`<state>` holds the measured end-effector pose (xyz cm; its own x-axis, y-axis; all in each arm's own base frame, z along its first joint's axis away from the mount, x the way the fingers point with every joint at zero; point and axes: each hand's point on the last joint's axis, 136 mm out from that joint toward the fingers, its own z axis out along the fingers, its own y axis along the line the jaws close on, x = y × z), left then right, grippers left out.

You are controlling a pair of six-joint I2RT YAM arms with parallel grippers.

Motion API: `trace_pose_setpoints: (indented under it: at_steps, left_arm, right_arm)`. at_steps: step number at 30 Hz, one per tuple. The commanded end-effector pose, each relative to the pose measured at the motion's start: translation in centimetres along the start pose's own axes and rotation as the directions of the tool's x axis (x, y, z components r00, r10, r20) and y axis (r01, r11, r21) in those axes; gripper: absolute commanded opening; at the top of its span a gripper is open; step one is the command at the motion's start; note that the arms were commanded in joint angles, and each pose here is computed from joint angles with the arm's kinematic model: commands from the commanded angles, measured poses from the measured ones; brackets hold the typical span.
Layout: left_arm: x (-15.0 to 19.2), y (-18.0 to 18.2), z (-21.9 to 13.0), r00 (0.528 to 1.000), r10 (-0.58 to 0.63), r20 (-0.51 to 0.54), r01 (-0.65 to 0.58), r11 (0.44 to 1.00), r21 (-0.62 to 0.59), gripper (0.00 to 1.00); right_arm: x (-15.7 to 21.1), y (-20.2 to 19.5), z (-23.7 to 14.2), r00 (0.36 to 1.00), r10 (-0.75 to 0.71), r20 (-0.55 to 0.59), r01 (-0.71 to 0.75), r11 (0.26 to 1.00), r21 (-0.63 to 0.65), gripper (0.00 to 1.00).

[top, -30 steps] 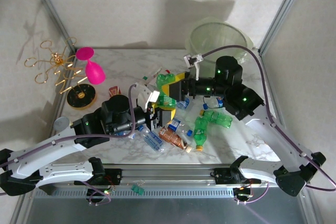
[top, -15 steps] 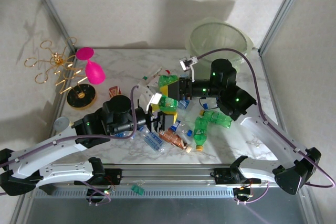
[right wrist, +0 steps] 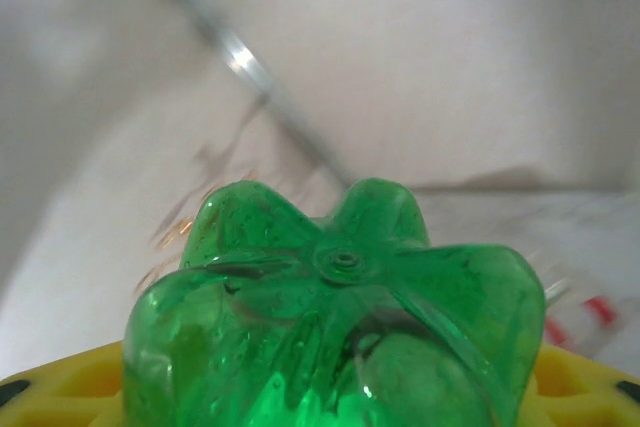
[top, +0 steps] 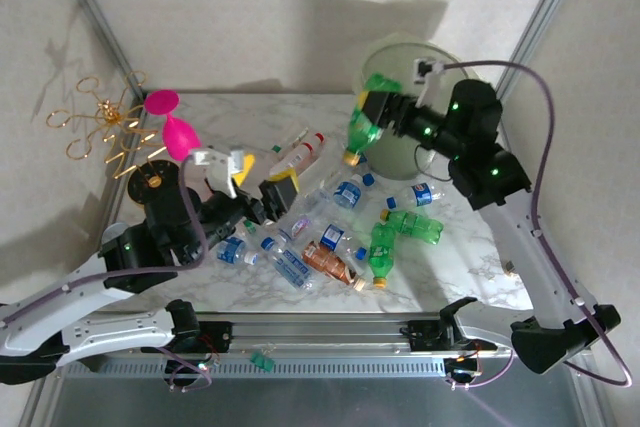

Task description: Put the plastic bottles in the bin

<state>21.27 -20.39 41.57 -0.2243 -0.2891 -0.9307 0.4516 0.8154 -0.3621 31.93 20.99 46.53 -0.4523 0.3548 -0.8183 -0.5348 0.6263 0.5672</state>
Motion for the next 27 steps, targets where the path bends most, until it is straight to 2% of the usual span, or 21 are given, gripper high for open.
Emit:
trace_pose_setpoints:
  at_steps: [1,7,14,19,27]
  left_arm:
    - [0.0,4.5,-0.1,0.998,0.018,0.059,-0.003,0.968,-0.25,0.99]
    - [2.1,5.0,0.4,0.994,0.105,-0.026,-0.108,0.956,-0.273,0.99]
    - [6.2,7.1,0.7,0.983,0.146,-0.113,-0.176,0.927,-0.332,0.99]
    - [8.0,7.8,0.8,0.979,0.155,-0.134,-0.191,0.923,-0.335,0.99]
    - [10.0,8.7,1.2,0.971,0.177,-0.16,-0.225,0.906,-0.359,0.99]
  right_arm:
    - [-3.3,-6.3,0.2,0.995,-0.019,0.099,-0.007,0.966,0.258,0.55]
    - [-8.1,-12.0,2.0,0.985,-0.049,0.168,-0.025,0.911,0.412,0.54]
    - [-10.8,-19.8,4.9,0.983,-0.145,0.114,0.038,0.763,0.645,0.54]
    - [-8.7,-24.4,8.1,0.993,-0.116,-0.002,0.083,0.705,0.704,0.54]
    - [-2.1,-30.5,11.4,0.985,-0.02,-0.171,0.144,0.641,0.754,0.55]
